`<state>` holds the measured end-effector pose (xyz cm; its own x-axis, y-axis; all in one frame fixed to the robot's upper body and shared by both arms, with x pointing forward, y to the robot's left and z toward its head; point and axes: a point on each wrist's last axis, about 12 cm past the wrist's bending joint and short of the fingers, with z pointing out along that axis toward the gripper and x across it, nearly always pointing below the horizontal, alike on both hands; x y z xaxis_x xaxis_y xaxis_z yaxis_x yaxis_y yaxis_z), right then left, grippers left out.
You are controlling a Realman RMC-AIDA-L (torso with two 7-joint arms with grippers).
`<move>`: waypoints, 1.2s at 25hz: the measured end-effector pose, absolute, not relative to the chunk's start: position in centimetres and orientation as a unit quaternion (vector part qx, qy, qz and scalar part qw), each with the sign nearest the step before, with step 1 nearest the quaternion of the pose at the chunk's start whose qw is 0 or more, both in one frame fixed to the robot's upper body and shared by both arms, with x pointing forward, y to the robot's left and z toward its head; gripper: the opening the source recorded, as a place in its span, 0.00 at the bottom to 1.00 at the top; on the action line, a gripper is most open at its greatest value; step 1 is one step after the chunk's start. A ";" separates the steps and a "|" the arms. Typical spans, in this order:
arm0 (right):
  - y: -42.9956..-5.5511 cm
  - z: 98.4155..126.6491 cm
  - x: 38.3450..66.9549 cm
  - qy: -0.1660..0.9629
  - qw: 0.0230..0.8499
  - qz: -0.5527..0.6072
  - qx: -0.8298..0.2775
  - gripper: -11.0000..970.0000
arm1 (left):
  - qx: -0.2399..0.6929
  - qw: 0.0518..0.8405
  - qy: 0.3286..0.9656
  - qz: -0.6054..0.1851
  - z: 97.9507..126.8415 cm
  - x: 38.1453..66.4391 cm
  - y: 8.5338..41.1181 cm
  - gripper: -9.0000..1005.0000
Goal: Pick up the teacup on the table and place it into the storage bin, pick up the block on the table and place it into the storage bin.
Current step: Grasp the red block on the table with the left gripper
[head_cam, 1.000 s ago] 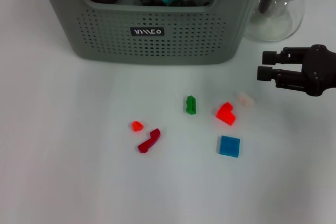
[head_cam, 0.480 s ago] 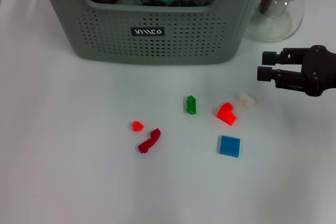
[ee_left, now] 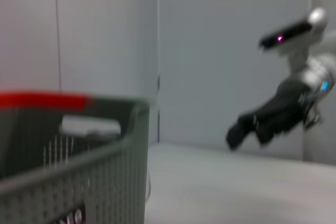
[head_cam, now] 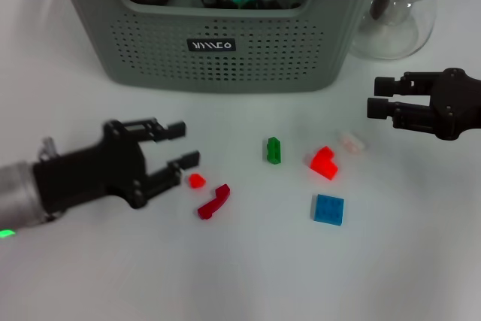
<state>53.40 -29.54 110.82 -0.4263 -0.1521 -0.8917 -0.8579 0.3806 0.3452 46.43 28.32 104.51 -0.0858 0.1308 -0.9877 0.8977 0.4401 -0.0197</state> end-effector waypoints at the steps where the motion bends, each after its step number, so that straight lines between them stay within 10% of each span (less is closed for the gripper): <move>1: -29.6 110.8 53.4 0.725 0.406 0.434 -0.347 0.52 | 0.397 0.545 0.653 -0.345 103.7 46.3 27.8 0.56; 5: -29.7 110.5 53.2 0.728 0.405 0.435 -0.342 0.52 | 0.405 0.543 0.668 -0.308 101.2 46.0 26.6 0.43; 30: -29.9 110.3 52.9 0.730 0.403 0.434 -0.340 0.52 | 0.395 0.500 0.724 -0.262 98.2 46.1 25.4 0.40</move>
